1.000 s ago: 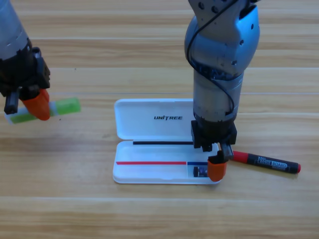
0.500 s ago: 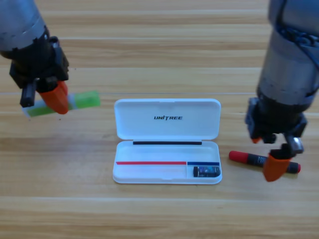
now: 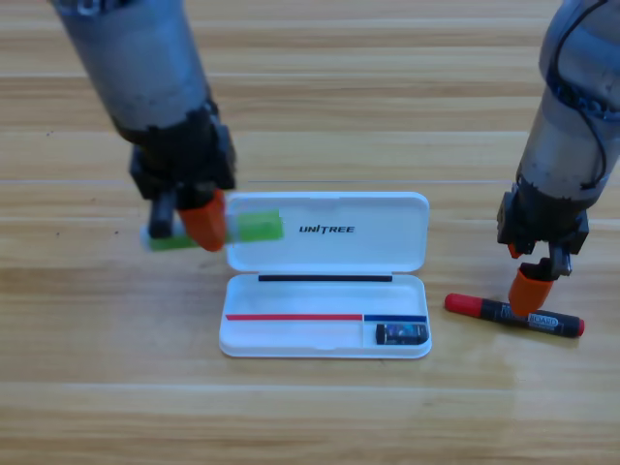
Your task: Clean up eraser and pencils
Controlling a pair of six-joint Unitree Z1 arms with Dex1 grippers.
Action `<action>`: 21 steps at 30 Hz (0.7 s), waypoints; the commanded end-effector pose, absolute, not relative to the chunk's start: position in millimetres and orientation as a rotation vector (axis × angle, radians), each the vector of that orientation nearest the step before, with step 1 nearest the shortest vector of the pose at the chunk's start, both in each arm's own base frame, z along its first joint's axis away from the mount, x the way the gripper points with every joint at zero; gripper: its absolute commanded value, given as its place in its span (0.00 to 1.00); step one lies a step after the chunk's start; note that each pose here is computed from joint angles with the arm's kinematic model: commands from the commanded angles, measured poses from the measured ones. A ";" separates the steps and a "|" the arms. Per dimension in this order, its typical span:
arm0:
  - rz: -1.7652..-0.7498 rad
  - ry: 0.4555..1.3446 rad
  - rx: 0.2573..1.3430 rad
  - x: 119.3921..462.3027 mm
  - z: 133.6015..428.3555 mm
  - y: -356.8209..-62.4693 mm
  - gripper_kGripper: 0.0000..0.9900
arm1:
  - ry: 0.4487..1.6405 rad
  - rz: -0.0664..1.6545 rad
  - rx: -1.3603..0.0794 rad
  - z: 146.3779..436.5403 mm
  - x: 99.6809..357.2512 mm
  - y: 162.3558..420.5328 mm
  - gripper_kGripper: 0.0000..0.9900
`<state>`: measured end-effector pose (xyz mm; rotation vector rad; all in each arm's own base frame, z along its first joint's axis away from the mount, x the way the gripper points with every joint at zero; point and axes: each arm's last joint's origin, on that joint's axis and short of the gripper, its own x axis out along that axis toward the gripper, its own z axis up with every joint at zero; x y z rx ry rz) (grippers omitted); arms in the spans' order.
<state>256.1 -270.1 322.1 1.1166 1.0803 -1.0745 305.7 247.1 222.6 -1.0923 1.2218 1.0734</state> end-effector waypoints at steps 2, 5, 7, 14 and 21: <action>-1.147 1.147 1.188 247.0 281.1 -317.7 0.00 | 1.325 1.107 -1.070 178.7 314.2 240.3 0.78; -1.156 1.151 1.204 245.7 273.6 -328.1 0.00 | 1.336 1.141 -1.058 173.6 311.5 242.2 0.78; -1.160 1.155 1.212 244.8 269.1 -333.2 0.00 | 1.342 1.147 -1.061 169.1 311.5 243.8 0.78; -1.172 1.172 1.236 242.9 254.3 -345.8 0.00 | 1.365 1.155 -1.079 148.5 311.8 246.6 0.73; -1.163 1.189 1.250 247.9 238.8 -353.1 0.00 | 1.376 1.168 -1.094 138.4 312.3 246.8 0.23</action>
